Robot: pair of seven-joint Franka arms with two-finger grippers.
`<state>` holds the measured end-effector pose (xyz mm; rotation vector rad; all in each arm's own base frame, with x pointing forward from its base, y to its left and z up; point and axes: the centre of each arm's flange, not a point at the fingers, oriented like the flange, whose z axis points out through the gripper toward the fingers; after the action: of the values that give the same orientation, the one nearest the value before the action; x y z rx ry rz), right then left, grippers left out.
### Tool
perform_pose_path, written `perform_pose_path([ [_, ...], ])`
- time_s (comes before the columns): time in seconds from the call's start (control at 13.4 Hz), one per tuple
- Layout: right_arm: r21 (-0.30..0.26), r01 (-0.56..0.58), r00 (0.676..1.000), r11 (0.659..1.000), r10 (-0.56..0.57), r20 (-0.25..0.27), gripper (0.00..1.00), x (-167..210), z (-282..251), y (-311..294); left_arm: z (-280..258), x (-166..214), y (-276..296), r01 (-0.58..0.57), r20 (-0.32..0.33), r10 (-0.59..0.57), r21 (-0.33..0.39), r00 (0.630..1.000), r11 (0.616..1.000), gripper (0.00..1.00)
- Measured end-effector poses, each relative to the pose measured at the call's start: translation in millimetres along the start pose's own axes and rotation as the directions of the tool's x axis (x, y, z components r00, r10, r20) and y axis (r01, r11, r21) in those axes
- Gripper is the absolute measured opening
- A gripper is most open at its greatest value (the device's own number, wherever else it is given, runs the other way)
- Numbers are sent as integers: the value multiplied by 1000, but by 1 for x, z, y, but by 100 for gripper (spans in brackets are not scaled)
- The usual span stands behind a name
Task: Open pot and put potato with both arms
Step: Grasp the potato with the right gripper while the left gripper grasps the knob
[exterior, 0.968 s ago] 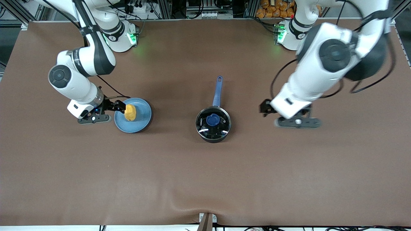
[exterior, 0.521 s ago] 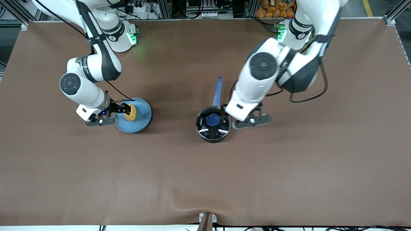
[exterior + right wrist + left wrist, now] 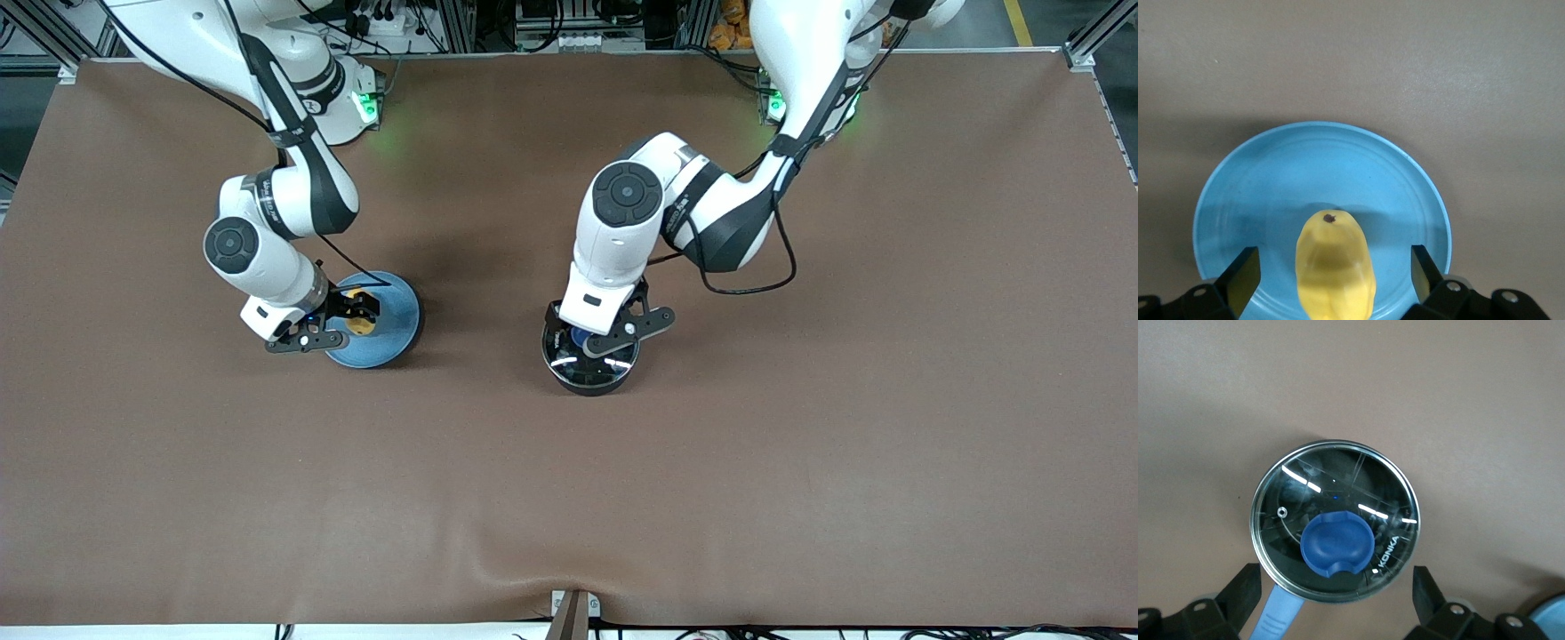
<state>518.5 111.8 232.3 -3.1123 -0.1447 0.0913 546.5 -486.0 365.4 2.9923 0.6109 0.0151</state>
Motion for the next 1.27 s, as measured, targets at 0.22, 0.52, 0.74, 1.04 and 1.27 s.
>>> perform_pose_path([
  [0.22, -5, -4, 1000, 1000, 4, 10, 100, -3, 17, 2, 22, -1, 0, -28, -31, 29, 46, 999, 999, 100],
  [0.52, -9, -6, 1000, 1000, 7, 24, 100, -4, 32, 3, 47, -9, 8, -51, -43, 53, 30, 998, 998, 100],
  [0.74, -10, -7, 1000, 1000, 7, 27, 100, -5, 34, 3, 54, -17, 12, -75, -54, 77, 41, 996, 996, 100],
  [1.04, -11, -8, 999, 1000, 8, 38, 100, -8, 39, 3, 67, -15, 9, -91, -68, 96, 69, 993, 993, 100],
  [1.27, -13, -8, 999, 1000, 8, 46, 71, -9, 42, 4, 70, -15, 9, -92, -66, 97, 72, 993, 993, 100],
])
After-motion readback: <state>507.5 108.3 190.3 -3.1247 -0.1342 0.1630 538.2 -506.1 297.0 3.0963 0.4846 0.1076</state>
